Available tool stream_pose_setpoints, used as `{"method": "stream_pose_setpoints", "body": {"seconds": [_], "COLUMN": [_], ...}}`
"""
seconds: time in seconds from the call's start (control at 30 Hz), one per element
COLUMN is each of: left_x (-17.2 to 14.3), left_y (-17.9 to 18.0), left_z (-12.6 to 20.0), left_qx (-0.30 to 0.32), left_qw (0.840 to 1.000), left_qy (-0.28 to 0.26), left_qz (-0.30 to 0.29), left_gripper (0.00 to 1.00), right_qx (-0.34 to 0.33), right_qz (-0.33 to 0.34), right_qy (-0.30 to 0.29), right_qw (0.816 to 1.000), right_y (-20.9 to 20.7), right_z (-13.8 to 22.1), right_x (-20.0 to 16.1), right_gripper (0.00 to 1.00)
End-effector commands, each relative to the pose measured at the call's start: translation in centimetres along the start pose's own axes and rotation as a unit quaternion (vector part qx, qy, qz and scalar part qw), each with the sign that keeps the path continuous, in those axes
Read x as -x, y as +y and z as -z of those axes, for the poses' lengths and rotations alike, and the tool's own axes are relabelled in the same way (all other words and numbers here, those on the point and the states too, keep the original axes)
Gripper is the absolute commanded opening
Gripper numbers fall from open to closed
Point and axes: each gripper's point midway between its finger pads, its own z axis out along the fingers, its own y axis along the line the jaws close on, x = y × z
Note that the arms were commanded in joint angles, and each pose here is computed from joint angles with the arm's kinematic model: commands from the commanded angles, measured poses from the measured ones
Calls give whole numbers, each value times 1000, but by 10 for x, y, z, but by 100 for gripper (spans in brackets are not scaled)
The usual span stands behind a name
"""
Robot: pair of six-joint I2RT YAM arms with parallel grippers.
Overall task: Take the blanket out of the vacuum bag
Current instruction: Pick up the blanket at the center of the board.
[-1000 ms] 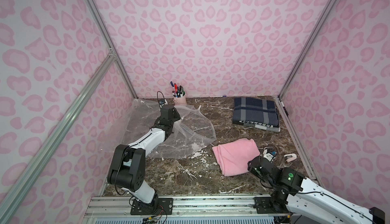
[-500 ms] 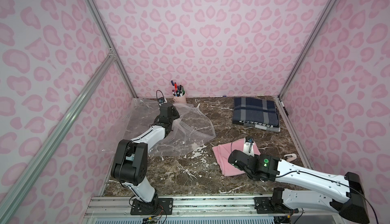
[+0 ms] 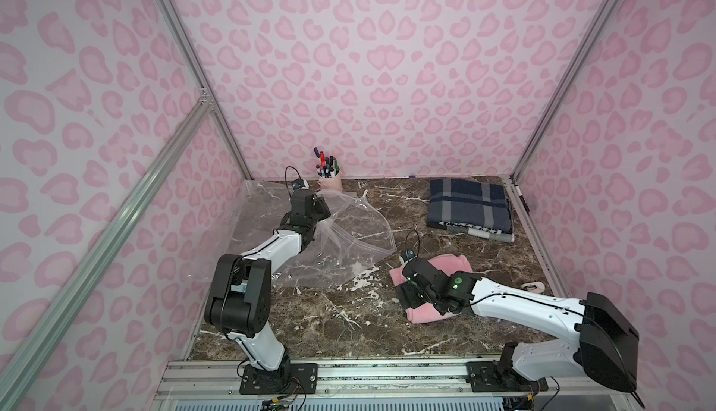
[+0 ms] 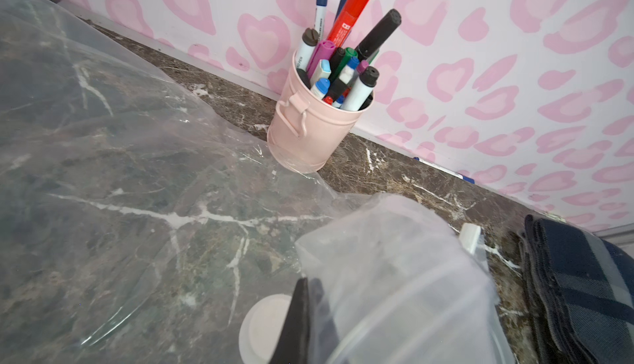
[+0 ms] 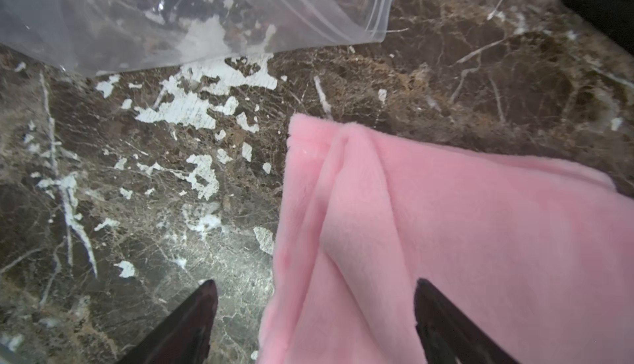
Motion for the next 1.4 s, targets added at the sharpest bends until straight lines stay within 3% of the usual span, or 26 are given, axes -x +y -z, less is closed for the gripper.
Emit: {"method": "stream_pose_setpoints", "body": {"seconds": [0.0,0.23,0.4,0.63,1.07,1.27,1.33,1.37], "left_x": [3,-6,-31,-58,-59,-59,-59,-59], "left_y": [-13,-10,0,3,-1,1,2,2], "left_z": [3,9,15,19,19,21,22,22], "left_qx": [-35,-32,-30,-38,-28,-26,-23,-22], "left_qw": [999,999,999,997,998,998,998,998], "left_qy": [-3,15,43,55,53,53,51,51], "left_qz": [-7,-19,5,44,29,21,18,17], "left_gripper": [4,4,4,4,4,4,4,4], "right_qx": [4,-50,-77,-45,-40,-53,-42,-36], "right_qz": [28,25,19,15,22,-2,-19,-28], "right_qy": [3,13,14,26,68,105,114,121], "right_qw": [1000,998,997,999,997,993,992,992], "right_y": [5,-13,-24,-10,16,6,4,2], "right_z": [-8,-21,-25,-39,-62,-72,-74,-75], "right_x": [1,-7,-11,-20,-40,-58,-63,-67], "right_gripper": [90,90,90,90,90,73,63,51]}}
